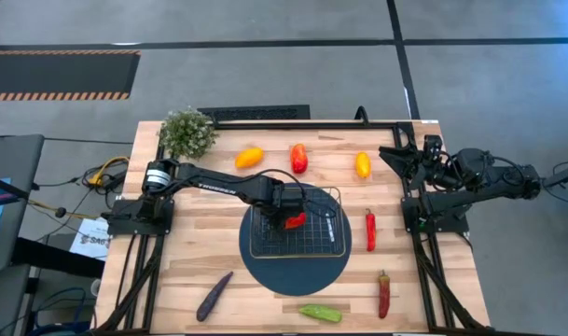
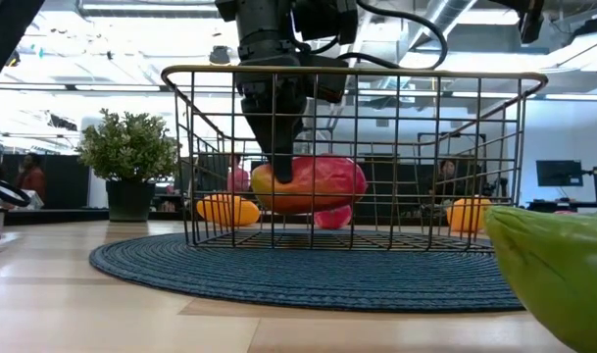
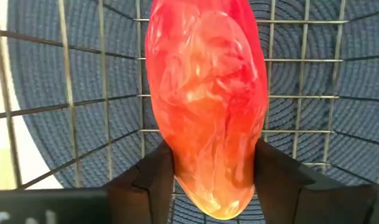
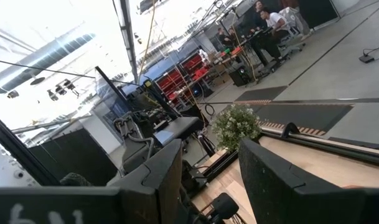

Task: Build produce basket
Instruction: Put the bottom red mango into the gold wire basket

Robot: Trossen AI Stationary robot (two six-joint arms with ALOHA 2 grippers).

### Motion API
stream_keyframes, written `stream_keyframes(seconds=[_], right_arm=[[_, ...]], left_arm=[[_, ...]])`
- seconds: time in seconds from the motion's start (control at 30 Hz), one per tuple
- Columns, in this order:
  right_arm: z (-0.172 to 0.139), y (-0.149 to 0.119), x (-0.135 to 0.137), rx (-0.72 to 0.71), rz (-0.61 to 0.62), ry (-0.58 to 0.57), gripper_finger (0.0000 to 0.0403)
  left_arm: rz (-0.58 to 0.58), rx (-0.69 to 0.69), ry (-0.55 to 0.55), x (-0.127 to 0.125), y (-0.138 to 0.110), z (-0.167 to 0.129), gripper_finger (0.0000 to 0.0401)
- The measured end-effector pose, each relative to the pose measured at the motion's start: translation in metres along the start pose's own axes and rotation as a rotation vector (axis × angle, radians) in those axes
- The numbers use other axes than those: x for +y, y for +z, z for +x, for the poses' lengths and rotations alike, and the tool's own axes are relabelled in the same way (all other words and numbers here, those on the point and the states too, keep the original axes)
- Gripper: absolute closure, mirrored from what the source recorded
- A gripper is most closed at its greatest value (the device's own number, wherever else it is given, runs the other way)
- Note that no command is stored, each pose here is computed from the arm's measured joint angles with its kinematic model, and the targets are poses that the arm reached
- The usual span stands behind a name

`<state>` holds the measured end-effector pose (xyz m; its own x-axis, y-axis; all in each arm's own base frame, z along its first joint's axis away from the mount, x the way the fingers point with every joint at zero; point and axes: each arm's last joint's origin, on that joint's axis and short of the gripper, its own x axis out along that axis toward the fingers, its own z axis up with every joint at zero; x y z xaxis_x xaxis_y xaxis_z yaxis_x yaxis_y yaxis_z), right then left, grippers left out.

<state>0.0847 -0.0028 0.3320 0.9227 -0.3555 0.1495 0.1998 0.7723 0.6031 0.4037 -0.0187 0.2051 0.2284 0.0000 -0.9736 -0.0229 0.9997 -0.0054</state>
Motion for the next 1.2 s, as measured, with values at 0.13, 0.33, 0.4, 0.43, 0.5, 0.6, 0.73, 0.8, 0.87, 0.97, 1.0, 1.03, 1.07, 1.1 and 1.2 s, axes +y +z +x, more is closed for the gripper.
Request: stream_keyframes(seconds=[0.13,0.33,0.4,0.43,0.5,0.6,0.73,0.8,0.87,0.97,1.0,1.03,1.07,1.1,1.2], right_arm=[[0.000,0.000,0.000,0.002,0.001,0.004,0.0223],[0.000,0.000,0.001,0.007,0.002,0.018,0.0223],[0.000,0.000,0.001,0.007,0.002,0.018,0.0223],[0.000,0.000,0.001,0.007,0.002,0.018,0.0223],[0.000,0.000,0.001,0.007,0.002,0.018,0.0223],[0.000,0.000,0.001,0.008,0.002,0.018,0.0223],[0.000,0.000,0.001,0.010,0.002,0.021,0.0223],[0.000,0.000,0.001,0.013,0.002,0.026,0.0223],[0.000,0.000,0.001,0.021,0.002,0.039,0.0223],[0.000,-0.001,0.001,0.024,0.002,0.043,0.0223],[0.000,-0.001,0.001,0.025,0.000,0.044,0.0223],[0.000,-0.001,0.001,0.025,-0.004,0.045,0.0223],[0.000,-0.001,0.001,0.026,-0.005,0.045,0.0223],[0.000,-0.001,0.001,0.026,-0.006,0.046,0.0223],[0.000,-0.001,0.002,0.034,-0.007,0.058,0.0223]], left_arm=[[0.001,-0.001,0.000,0.000,0.000,0.000,0.0207],[0.006,0.002,-0.051,-0.001,0.000,-0.001,0.0199],[0.006,0.005,-0.070,-0.002,0.001,-0.003,0.0198],[0.005,0.007,-0.077,-0.002,0.001,-0.005,0.0198],[0.006,0.000,-0.079,-0.003,0.003,-0.008,0.0197],[0.014,-0.021,-0.080,-0.003,0.009,-0.017,0.0197],[0.041,-0.054,-0.071,-0.003,0.015,-0.028,0.0196],[0.050,-0.059,-0.066,-0.003,0.016,-0.031,0.0196],[0.050,-0.059,-0.061,-0.003,0.016,-0.031,0.0196],[0.040,-0.032,-0.060,-0.002,0.014,-0.030,0.0196],[0.036,-0.031,-0.060,-0.002,0.014,-0.030,0.0196],[0.035,-0.026,-0.060,-0.002,0.013,-0.030,0.0195],[0.034,-0.017,-0.059,-0.002,0.012,-0.030,0.0195],[0.033,-0.012,-0.059,-0.002,0.012,-0.030,0.0194],[0.024,-0.005,-0.059,-0.002,0.011,-0.030,0.0189]])
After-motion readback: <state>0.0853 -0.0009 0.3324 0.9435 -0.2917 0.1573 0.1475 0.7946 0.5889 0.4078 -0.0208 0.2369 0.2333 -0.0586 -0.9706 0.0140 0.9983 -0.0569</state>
